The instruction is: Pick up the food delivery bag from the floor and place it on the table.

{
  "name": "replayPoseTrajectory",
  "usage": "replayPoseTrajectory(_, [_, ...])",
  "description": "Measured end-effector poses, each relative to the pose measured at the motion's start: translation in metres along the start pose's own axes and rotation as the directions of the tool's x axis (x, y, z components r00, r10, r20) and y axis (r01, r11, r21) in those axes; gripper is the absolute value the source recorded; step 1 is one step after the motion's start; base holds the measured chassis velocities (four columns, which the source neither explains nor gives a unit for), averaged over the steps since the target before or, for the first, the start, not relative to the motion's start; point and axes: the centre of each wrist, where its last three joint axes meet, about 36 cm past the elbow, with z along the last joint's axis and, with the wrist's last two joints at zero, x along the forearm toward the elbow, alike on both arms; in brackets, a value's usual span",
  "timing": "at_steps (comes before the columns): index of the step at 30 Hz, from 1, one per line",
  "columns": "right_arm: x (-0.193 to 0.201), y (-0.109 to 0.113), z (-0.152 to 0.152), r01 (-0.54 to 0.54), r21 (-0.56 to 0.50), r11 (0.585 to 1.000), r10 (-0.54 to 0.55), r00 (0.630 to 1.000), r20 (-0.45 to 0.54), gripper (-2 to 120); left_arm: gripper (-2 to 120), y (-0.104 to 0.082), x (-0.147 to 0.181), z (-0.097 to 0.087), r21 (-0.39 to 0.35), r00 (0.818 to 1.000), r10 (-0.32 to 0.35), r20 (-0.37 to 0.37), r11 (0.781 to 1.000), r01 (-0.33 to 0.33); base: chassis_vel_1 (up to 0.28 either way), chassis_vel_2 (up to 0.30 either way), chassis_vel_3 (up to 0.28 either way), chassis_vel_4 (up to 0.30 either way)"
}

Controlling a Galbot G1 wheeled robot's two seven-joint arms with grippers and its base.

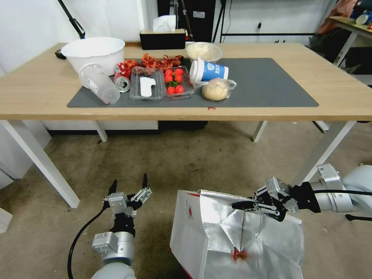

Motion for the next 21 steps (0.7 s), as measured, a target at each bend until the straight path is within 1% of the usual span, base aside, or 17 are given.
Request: replayPoseTrajectory(21, [-0.001,0.0013,-0.0012,0.008,0.003,1.0,-0.008,1.0,0.0,0,100,-0.0009,0.0028,-0.0028,0.001,1.0,0.0,0.005,1.0,0.0,0.0,0.0,0.0,0.0])
